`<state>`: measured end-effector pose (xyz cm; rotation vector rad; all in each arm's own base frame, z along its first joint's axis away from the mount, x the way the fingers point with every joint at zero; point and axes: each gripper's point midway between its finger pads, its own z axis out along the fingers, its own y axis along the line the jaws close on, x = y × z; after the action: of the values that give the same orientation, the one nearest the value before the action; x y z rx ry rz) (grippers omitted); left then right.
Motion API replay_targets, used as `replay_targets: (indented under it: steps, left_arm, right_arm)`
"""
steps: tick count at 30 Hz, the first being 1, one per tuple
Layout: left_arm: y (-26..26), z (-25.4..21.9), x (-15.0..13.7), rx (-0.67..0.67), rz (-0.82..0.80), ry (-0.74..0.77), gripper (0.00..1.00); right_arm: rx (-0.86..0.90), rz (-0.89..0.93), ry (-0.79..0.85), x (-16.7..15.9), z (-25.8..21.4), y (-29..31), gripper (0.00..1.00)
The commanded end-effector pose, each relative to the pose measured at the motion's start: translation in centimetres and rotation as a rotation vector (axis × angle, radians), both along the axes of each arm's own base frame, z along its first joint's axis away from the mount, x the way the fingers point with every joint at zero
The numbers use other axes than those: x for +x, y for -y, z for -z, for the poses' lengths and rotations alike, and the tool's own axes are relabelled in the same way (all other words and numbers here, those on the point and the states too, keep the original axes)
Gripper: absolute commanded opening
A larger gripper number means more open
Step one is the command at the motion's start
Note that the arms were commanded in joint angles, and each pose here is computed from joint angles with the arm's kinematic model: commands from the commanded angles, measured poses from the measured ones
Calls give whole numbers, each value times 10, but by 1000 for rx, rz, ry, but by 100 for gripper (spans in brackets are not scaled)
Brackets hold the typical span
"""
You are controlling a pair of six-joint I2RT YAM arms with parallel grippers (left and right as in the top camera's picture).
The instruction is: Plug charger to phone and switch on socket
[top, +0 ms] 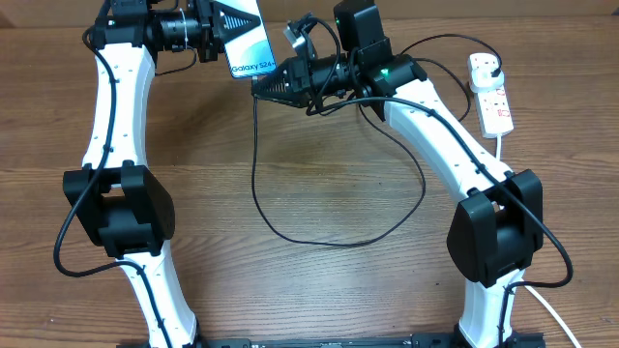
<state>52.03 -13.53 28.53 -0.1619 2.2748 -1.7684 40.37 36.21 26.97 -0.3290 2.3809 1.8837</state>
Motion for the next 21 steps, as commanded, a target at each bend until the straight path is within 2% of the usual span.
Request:
replay_targets:
  steps: [1,13,21]
  left_arm:
    - [20,-22,-21,-70,103,24,4]
    - [-3,-28,-19,-97,90,60,4]
    - [-3,-29,-20,-100,101,80,5]
  right_arm:
    - [-68,130,21,31,17,10,4]
    - [-95,112,26,29,27,22,4]
    - [56,-95,162,1,2,17,4]
